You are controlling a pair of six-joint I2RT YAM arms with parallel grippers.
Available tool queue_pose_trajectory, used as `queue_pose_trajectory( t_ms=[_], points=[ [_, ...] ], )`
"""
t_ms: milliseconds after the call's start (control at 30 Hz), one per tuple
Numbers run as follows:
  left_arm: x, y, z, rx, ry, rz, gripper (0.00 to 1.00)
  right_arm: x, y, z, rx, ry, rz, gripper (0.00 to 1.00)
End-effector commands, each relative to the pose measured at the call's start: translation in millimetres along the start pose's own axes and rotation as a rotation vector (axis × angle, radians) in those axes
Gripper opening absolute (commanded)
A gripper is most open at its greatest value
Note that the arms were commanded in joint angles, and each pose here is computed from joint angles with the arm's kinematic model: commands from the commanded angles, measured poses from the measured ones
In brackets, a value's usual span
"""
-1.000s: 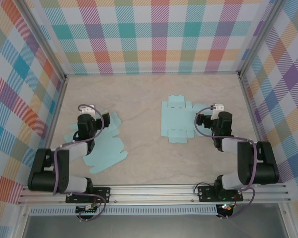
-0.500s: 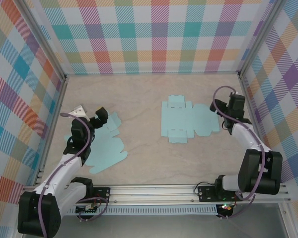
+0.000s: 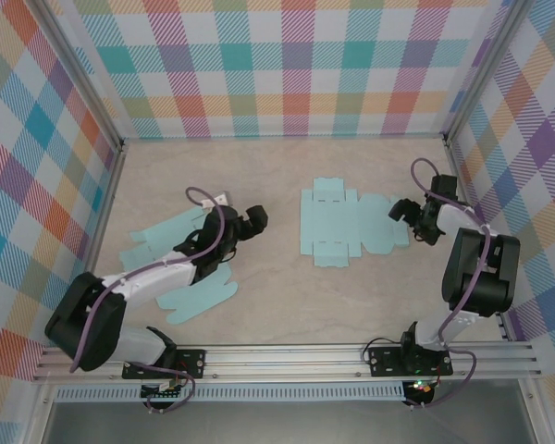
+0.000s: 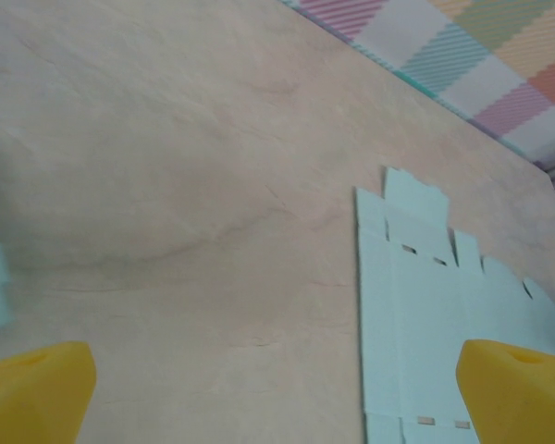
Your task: Fold the paper box
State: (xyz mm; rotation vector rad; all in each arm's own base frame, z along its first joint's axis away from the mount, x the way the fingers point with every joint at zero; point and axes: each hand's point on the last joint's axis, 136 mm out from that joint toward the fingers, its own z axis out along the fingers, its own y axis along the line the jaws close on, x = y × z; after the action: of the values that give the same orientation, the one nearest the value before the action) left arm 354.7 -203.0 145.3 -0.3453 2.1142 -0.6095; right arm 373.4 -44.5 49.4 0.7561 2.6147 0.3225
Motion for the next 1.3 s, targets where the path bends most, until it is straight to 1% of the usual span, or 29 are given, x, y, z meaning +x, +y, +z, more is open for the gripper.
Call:
queue_pose_trajectory(
  t_ms=[0, 100, 267, 433, 500, 533, 600, 667, 767, 867, 1000, 1100, 1267],
  points=[
    [9.6, -15.4, 11.3, 0.011, 0.046, -0.011, 1.00, 10.4, 11.7, -0.1, -0.054, 0.082, 0.025, 0.91],
    [19.7, -21.1, 21.2, 0.017, 0.094, -0.005, 1.00, 19.2, 15.6, 3.2, -0.086, 0.120, 0.038, 0.83],
    [25.7, -23.9, 27.5, 0.017, 0.118, -0.004, 1.00, 36.9, 18.3, 8.0, -0.127, 0.181, 0.080, 0.68],
    [28.9, -16.2, 28.7, -0.032, 0.138, 0.012, 1.00, 57.5, 15.6, 7.9, -0.145, 0.208, 0.112, 0.59],
    [31.4, -13.2, 29.2, -0.051, 0.153, 0.017, 1.00, 68.9, 15.6, 6.6, -0.163, 0.223, 0.135, 0.52],
    [32.1, -12.7, 29.3, -0.056, 0.158, 0.018, 1.00, 73.4, 17.0, 5.5, -0.179, 0.230, 0.145, 0.52],
    [33.3, -11.6, 28.9, -0.062, 0.166, 0.015, 1.00, 84.0, 17.3, 2.9, -0.194, 0.239, 0.167, 0.47],
    [35.1, -8.6, 27.8, -0.074, 0.171, 0.008, 0.98, 93.2, 18.7, 0.3, -0.210, 0.241, 0.183, 0.47],
    [38.0, -4.0, 26.8, -0.095, 0.183, -0.002, 0.95, 107.8, 20.0, -0.8, -0.220, 0.251, 0.204, 0.42],
    [46.0, 0.6, 25.8, -0.115, 0.221, -0.012, 0.91, 119.5, 21.5, -2.4, -0.225, 0.256, 0.220, 0.42],
    [69.1, 6.0, 25.8, -0.118, 0.314, -0.051, 0.82, 131.6, 23.1, -6.8, -0.221, 0.244, 0.227, 0.42],
    [89.7, 12.1, 26.2, -0.124, 0.384, -0.099, 0.78, 139.5, 24.3, -10.9, -0.216, 0.234, 0.228, 0.42],
    [114.2, 16.9, 27.2, -0.118, 0.446, -0.152, 0.74, 146.6, 24.8, -16.1, -0.221, 0.201, 0.233, 0.42]
  ],
)
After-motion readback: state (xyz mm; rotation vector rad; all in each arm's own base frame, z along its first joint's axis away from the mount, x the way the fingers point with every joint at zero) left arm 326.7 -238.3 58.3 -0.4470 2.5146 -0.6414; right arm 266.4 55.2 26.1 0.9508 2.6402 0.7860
